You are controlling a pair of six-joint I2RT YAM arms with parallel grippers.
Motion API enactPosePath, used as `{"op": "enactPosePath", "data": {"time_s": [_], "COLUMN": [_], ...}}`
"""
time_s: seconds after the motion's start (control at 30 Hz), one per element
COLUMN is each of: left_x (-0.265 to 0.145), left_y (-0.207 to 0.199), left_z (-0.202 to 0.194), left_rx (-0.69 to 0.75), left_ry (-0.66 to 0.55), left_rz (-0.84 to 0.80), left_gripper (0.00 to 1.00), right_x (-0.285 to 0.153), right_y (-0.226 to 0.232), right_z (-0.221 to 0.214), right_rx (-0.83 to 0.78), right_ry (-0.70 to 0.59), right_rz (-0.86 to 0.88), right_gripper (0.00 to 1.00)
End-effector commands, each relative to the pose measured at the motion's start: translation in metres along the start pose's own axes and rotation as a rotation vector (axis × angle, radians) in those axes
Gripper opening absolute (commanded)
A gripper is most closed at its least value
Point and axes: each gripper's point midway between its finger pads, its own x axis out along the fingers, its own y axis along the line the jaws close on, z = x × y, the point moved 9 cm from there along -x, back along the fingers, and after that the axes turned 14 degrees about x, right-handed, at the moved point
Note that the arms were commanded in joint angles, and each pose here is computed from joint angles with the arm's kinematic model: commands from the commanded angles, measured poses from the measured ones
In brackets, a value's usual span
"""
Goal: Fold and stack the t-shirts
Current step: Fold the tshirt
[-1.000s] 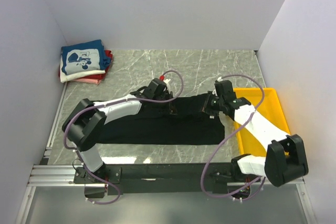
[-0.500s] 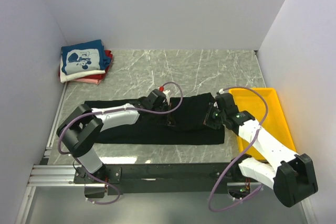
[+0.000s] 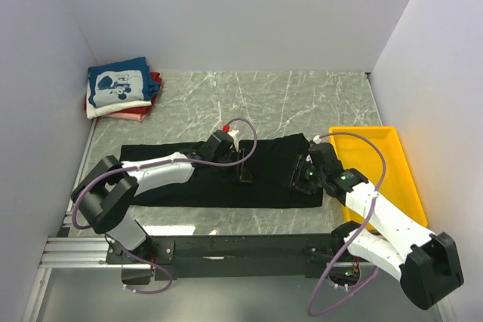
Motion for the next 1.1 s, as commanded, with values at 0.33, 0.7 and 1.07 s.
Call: {"op": "enactPosePath", "data": {"time_s": [0.33,0.7,1.07], "left_x": [-0.03,-0.026,-0.015], "left_y": [-0.006,0.014,0.019], "left_z": [0.034,0.023,0.104], "left_rx": [0.029,0.019,0.038], "left_ry": [-0.113,-0.037,-0.077], "left_rz": [0.129,0.236,0.204], "left_gripper": [0.44,0.34,0.34], "right_x": [-0.004,0.063,0.126], "right_y": [0.032,0.039,0.033], "right_z": [0.042,0.081,0.104], "right_rx": [-0.019,0.034,0.05], "right_ry": [-0.221,-0.273,-0.139], "right_rz": [-0.113,-0.275,-0.378], "right_gripper": [0.47,0.46,0.44]}}
